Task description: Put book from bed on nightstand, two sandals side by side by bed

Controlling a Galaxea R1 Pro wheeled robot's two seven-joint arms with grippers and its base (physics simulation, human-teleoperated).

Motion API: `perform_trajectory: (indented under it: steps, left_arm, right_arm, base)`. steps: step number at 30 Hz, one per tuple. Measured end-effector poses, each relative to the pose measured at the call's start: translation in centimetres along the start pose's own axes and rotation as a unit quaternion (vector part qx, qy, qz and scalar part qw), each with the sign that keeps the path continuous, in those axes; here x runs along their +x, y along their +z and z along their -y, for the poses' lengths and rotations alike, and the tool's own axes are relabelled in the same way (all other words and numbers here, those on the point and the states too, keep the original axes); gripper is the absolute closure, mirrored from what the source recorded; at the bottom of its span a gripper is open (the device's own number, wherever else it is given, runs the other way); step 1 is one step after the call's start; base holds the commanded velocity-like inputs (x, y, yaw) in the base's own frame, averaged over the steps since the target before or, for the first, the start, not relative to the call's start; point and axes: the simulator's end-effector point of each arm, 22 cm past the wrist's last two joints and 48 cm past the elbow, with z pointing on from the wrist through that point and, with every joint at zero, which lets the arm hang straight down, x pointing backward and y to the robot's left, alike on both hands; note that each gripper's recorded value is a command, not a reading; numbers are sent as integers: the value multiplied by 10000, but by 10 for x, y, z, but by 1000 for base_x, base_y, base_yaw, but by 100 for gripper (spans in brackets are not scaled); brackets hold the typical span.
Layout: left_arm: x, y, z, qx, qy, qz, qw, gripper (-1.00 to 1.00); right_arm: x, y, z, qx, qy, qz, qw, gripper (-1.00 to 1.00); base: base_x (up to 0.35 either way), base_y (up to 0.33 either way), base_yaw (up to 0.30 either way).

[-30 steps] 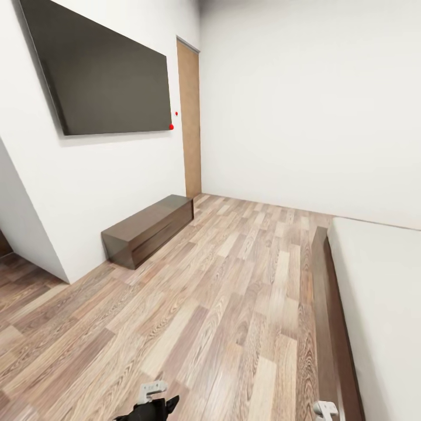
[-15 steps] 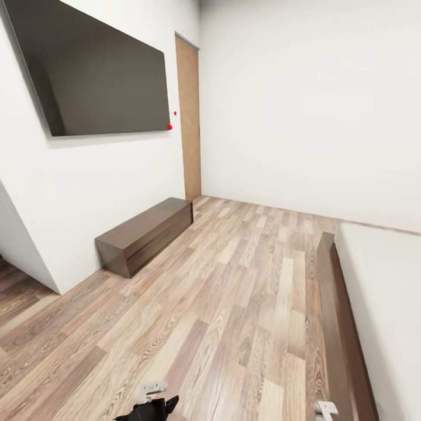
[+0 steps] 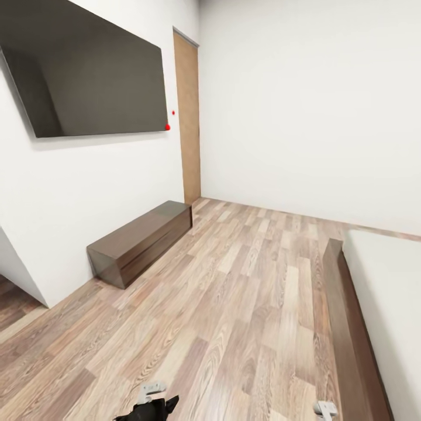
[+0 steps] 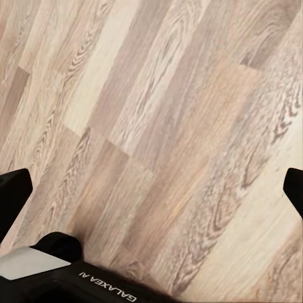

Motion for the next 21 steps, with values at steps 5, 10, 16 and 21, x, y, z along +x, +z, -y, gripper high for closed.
perform_trajectory:
  steps: [5,10,16,21]
  left_arm:
    - [0,0,0,2,-1,-2,10000,-100]
    - [0,0,0,1,0,-1,10000,-100]
    - [0,0,0,2,0,-1,10000,-100]
    - [0,0,0,2,0,-1,10000,-100]
  right_arm:
    - [0,0,0,-3,-1,2,10000,-100]
    - [0,0,0,-4,0,0,10000,-100]
    - [0,0,0,-4,0,1,10000,-100]
    - [0,0,0,-3,1,0,10000,-100]
  base:
    - [332,0,-108]
    - [332,0,-55]
    - [332,0,-69]
    - [332,0,-185]
